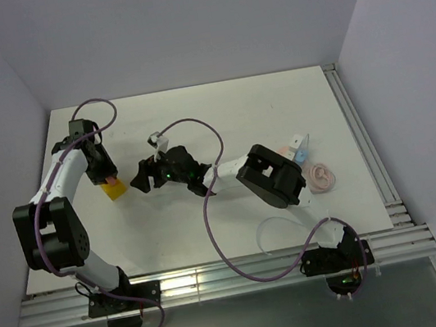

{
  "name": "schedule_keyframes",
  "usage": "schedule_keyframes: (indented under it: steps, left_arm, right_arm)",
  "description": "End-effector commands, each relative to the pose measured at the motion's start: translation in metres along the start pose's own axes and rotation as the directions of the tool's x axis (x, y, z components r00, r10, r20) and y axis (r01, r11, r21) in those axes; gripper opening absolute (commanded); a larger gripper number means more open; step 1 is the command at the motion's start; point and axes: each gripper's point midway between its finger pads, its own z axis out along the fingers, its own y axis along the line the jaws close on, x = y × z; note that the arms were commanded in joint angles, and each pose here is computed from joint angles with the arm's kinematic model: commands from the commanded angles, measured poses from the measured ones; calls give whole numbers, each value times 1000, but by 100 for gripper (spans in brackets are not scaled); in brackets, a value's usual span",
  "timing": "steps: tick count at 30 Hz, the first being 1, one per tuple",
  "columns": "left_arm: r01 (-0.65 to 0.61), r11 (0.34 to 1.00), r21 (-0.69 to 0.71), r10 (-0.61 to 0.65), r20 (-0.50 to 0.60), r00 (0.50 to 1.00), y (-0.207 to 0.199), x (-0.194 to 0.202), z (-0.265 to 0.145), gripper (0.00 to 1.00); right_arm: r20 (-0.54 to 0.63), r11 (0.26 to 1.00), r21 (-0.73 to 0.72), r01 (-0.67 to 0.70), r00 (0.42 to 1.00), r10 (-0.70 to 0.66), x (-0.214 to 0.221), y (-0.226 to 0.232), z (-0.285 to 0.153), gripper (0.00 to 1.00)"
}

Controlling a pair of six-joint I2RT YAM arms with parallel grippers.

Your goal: Insert the plug

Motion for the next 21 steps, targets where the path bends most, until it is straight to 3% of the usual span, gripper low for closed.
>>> schedule_keyframes:
  steps: [1, 7, 13, 18, 21]
  left_arm:
    - [12, 1000, 20, -13, 64, 998, -3, -19, -18, 36]
    - [2, 1000, 0, -2, 50, 999, 0, -20, -10, 15]
    - [-9, 1000, -12, 10, 36, 999, 3, -19, -3, 12]
    - [-27, 999, -17, 27, -2, 1000, 6, -15, 6, 1]
    - [-32, 999, -15, 32, -19, 999, 5, -13, 10, 0]
  right_arm:
    - [60, 999, -37, 6, 998, -4, -22, 10, -1, 81]
    - [63, 999, -37, 8, 998, -6, -22, 10, -1, 81]
    - [61, 999, -44, 4, 998, -1, -21, 10, -1, 81]
    - [57, 999, -47, 4, 998, -1, -19, 11, 0, 81]
    - [57, 999, -45, 7, 998, -4, -19, 10, 0, 81]
